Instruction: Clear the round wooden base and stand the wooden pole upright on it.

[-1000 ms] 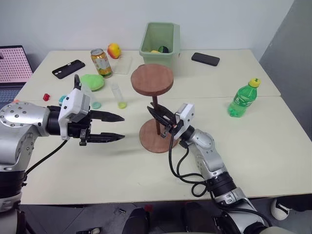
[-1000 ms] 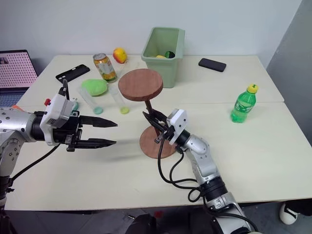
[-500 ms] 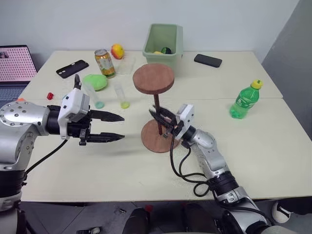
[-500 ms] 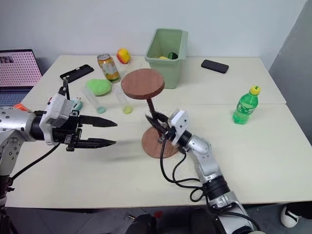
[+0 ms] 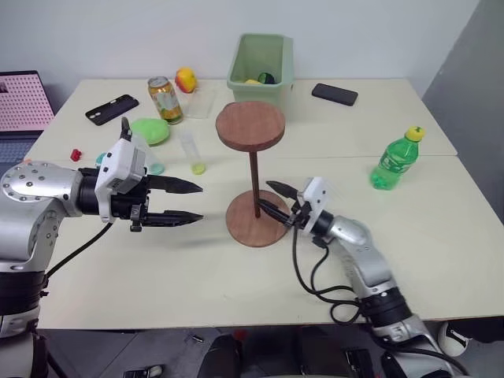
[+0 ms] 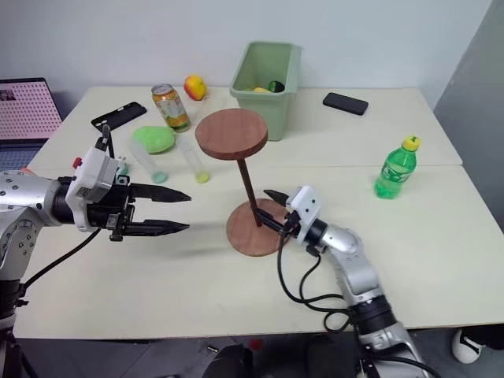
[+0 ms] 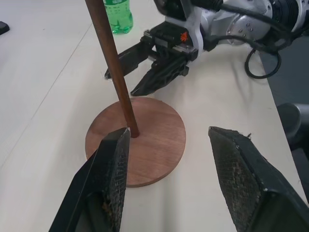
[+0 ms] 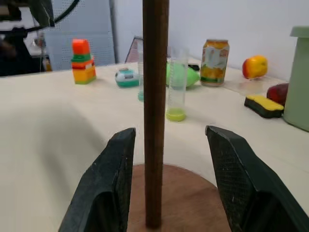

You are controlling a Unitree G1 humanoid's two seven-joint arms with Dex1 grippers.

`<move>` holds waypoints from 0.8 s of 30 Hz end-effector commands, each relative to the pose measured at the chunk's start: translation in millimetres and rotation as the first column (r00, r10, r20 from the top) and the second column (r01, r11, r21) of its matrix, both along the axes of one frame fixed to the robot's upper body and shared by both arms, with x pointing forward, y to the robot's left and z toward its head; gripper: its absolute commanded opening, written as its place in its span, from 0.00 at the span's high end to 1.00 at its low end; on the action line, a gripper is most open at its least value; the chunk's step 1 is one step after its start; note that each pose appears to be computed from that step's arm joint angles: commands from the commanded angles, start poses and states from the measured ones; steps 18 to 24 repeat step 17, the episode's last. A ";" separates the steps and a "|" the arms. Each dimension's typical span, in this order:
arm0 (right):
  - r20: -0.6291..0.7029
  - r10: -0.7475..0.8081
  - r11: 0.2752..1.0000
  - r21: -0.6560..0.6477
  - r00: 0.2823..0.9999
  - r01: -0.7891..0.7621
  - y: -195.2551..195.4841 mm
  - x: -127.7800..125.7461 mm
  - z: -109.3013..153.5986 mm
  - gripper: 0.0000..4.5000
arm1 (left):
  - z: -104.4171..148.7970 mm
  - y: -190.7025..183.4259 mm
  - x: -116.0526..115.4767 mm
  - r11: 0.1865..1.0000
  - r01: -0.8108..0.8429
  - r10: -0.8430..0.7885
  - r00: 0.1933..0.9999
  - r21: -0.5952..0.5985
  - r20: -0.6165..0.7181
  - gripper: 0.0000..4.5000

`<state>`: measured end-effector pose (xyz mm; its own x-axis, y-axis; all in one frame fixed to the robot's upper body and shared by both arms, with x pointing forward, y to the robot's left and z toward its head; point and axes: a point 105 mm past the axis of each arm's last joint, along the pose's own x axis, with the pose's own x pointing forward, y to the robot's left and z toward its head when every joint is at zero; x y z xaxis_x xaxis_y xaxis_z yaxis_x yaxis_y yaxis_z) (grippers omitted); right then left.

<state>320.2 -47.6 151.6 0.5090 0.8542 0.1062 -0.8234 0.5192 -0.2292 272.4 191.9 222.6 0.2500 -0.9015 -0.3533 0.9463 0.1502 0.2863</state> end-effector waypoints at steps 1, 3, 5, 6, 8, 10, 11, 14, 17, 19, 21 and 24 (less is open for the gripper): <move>-0.004 0.012 0.997 -0.073 1.000 -0.012 -32.7 -12.1 23.9 0.46 | 8.6 0.3 -1.8 1.000 0.016 -0.017 0.999 0.025 0.050 0.40; -0.036 0.020 0.992 -0.127 0.999 -0.024 -48.5 -18.1 31.9 0.46 | 8.1 0.7 -1.0 1.000 0.011 -0.012 0.999 0.029 0.053 0.40; -0.077 0.031 0.982 -0.182 0.997 -0.045 -65.0 -25.9 42.7 0.46 | 6.3 1.6 0.1 0.999 -0.005 0.004 0.999 0.037 0.037 0.40; -0.093 0.040 0.977 -0.207 0.995 -0.058 -70.6 -30.5 47.5 0.46 | 5.5 2.0 1.1 0.999 -0.015 0.014 0.999 0.042 0.028 0.40; -0.123 0.068 0.965 -0.245 0.990 -0.096 -78.0 -40.8 56.8 0.46 | 5.5 2.3 5.1 0.998 -0.048 0.048 0.999 0.043 0.012 0.40; -0.136 0.097 0.951 -0.279 0.986 -0.132 -83.5 -50.1 63.6 0.46 | 7.6 0.4 5.8 0.998 -0.050 0.050 0.999 0.024 0.010 0.40; -0.140 0.113 0.942 -0.298 0.984 -0.151 -86.0 -54.9 66.7 0.46 | 8.5 -0.6 5.0 0.999 -0.044 0.044 0.999 0.016 0.005 0.40; -0.173 0.140 0.929 -0.317 0.975 -0.190 -89.1 -62.4 70.9 0.46 | 9.6 -1.9 4.5 0.999 -0.044 0.044 0.999 0.008 0.000 0.40; -0.165 0.126 0.928 -0.328 0.978 -0.175 -90.1 -60.1 69.6 0.46 | 10.5 -3.1 0.8 1.000 -0.017 0.017 1.000 0.007 -0.006 0.40; -0.165 0.126 0.928 -0.328 0.978 -0.175 -90.1 -60.1 69.6 0.46 | 10.5 -3.1 0.8 1.000 -0.017 0.017 1.000 0.007 -0.006 0.40; -0.165 0.126 0.928 -0.328 0.978 -0.175 -90.1 -60.1 69.6 0.46 | 10.5 -3.1 0.8 1.000 -0.017 0.017 1.000 0.007 -0.006 0.40; -0.165 0.126 0.928 -0.328 0.978 -0.175 -90.1 -60.1 69.6 0.46 | 10.5 -3.1 0.8 1.000 -0.017 0.017 1.000 0.007 -0.006 0.40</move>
